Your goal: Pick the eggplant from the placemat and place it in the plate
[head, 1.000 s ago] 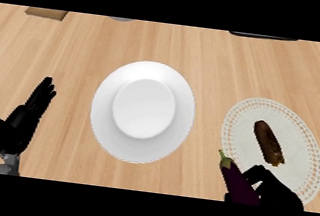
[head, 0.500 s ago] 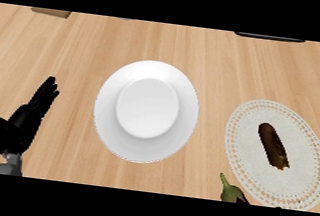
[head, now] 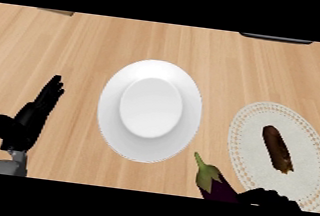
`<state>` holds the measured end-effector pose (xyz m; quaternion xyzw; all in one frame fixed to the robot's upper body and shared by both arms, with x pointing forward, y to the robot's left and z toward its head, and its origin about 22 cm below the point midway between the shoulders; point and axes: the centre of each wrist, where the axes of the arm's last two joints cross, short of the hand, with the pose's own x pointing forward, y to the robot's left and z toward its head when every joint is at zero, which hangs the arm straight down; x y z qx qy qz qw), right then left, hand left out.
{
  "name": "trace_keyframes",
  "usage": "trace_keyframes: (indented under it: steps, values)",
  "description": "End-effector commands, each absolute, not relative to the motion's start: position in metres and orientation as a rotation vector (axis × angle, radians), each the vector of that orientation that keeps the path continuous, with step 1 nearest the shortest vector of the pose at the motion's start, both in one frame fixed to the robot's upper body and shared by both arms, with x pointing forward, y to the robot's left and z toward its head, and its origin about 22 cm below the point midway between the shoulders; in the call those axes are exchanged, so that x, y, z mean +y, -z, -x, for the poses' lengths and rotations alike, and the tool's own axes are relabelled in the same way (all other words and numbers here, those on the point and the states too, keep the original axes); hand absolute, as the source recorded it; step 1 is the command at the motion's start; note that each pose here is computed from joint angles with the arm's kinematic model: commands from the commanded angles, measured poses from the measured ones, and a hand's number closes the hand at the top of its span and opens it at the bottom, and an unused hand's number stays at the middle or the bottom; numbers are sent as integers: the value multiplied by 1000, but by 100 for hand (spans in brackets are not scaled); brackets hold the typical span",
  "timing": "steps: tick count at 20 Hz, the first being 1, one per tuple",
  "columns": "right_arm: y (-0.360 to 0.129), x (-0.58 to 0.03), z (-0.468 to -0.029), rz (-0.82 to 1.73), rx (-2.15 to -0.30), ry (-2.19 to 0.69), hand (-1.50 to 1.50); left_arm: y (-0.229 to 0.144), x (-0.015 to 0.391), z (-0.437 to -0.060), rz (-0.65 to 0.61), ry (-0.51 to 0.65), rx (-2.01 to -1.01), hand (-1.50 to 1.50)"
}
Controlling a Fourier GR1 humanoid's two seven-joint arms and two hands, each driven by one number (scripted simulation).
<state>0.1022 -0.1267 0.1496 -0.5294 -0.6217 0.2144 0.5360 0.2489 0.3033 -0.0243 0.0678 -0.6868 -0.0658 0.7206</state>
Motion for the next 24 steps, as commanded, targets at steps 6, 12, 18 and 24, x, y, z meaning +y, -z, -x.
trace_keyframes:
  steps: [6, 12, 18, 24]
  values:
    - [-151, -75, -153, 1156, -1474, -579, 150, 20, 291, -254, -148, 141, -1509, 0]
    - [-124, -40, -209, 1091, -1482, -594, 150, 14, 287, -254, -140, 148, -1526, 0]
    - [-131, -19, -263, 1047, -1478, -577, 150, 29, 299, -254, -132, 172, -1524, 0]
    - [-115, -19, -291, 1000, -1495, -357, 150, 17, 300, -261, -124, 178, -1529, 0]
